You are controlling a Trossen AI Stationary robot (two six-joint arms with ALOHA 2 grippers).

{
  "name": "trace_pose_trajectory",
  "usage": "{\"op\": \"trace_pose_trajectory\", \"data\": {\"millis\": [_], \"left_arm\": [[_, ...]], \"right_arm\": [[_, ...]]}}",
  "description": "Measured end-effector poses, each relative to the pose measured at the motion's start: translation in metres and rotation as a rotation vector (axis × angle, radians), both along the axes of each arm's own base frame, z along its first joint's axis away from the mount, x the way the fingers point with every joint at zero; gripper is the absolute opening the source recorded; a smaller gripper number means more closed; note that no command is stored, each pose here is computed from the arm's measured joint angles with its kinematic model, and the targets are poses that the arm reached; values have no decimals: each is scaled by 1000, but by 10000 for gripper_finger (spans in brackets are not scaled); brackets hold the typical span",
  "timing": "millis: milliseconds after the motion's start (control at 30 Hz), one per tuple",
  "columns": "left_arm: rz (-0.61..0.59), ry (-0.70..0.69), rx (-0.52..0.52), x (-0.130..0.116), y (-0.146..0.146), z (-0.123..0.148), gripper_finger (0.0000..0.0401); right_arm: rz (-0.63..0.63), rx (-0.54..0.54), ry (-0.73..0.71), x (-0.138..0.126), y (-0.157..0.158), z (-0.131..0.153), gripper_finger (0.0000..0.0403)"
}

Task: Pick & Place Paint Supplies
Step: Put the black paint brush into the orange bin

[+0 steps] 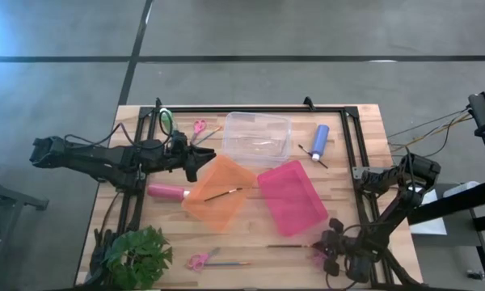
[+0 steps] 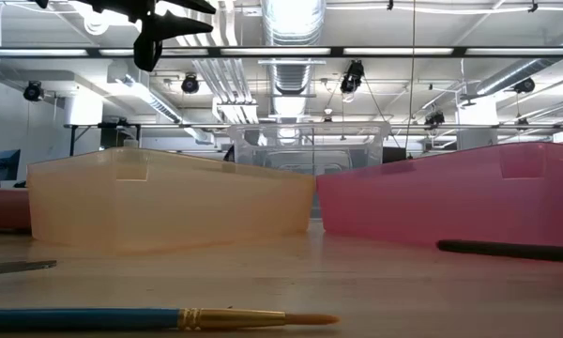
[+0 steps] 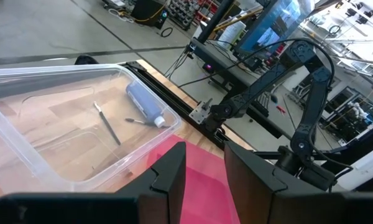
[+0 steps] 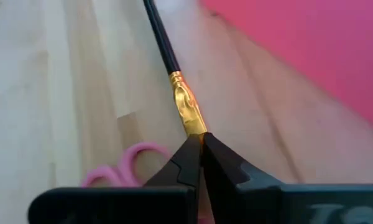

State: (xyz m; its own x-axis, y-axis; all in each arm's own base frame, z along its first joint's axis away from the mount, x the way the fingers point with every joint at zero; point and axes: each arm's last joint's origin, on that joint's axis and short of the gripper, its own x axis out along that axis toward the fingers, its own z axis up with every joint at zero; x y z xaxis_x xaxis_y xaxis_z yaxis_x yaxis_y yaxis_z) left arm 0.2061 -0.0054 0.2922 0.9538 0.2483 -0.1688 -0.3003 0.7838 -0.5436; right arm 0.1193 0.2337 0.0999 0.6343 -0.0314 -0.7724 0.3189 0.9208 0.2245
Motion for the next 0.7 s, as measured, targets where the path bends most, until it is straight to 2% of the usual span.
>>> {"op": "trace_pose_trajectory", "data": {"millis": [300,533,700], "left_arm": [[0,-3,-11,0,0,0,120],[0,-3,-11,0,0,0,120],[-16,2,3,0,-1,0,120]], "right_arm": [[109,-3,7,4,11,7,8],[101,6,-23,8,16,14,8],[85,-9,-93,18,18,37,8]]}}
